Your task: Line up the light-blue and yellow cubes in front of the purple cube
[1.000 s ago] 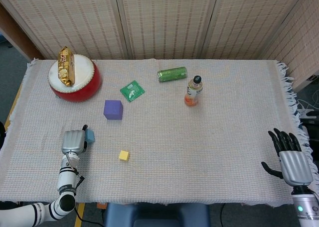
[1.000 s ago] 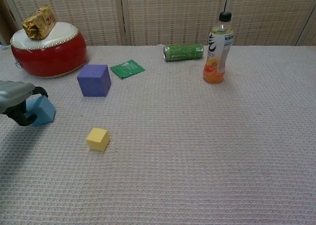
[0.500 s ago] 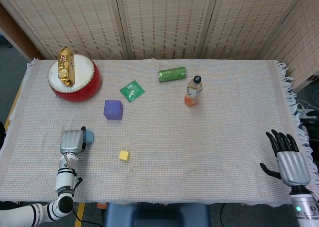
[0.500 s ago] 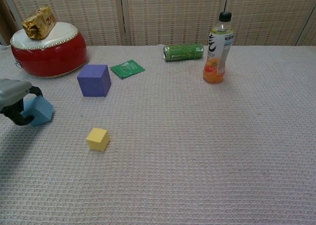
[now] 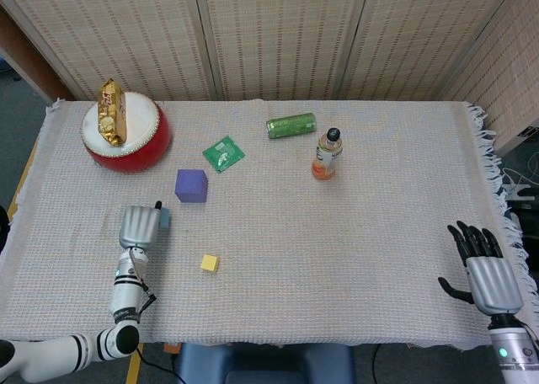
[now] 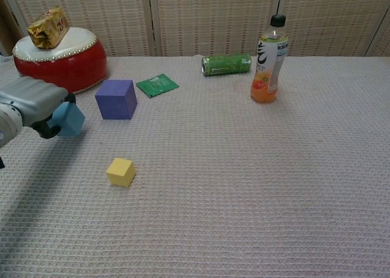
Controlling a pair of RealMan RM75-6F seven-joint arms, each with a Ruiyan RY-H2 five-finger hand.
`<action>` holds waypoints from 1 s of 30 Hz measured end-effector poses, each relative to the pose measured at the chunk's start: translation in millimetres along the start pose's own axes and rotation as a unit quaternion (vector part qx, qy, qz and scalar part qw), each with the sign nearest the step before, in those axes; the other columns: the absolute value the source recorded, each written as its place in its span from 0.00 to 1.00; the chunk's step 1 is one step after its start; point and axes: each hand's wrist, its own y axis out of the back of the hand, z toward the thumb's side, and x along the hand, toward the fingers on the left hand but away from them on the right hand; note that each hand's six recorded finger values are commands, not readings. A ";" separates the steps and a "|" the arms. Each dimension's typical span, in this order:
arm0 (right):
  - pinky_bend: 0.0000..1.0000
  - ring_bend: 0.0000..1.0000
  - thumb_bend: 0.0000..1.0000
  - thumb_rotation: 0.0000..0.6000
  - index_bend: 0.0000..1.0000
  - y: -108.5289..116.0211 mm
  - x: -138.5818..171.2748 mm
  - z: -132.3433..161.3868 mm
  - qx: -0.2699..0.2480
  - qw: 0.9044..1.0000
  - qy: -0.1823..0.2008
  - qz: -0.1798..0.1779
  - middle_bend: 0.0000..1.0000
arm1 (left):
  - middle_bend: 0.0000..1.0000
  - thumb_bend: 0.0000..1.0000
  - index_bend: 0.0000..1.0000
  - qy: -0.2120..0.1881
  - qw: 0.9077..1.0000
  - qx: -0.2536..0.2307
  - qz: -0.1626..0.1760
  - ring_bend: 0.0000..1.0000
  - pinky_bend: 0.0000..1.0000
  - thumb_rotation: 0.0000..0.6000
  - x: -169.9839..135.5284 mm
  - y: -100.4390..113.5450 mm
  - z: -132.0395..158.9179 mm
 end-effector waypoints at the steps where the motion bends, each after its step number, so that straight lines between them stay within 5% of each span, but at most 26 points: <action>1: 0.00 0.00 0.00 0.83 0.00 -0.3 -0.3 -0.2 0.000 1.000 0.000 0.001 0.00 | 1.00 0.42 0.56 -0.004 1.000 0.014 0.003 1.00 1.00 1.00 1.1 0.9 6.9; 12: 0.00 0.00 0.00 0.83 0.00 -1.2 2.4 1.7 -0.005 1.000 0.006 0.012 0.00 | 1.00 0.42 0.56 -0.034 0.995 0.090 0.024 1.00 1.00 1.00 6.4 7.2 60.2; 30: 0.00 0.00 0.00 0.83 0.00 -5.3 4.1 5.1 -0.002 1.000 0.011 0.022 0.00 | 1.00 0.42 0.56 -0.033 0.998 0.057 0.012 1.00 1.00 1.00 8.0 22.9 67.7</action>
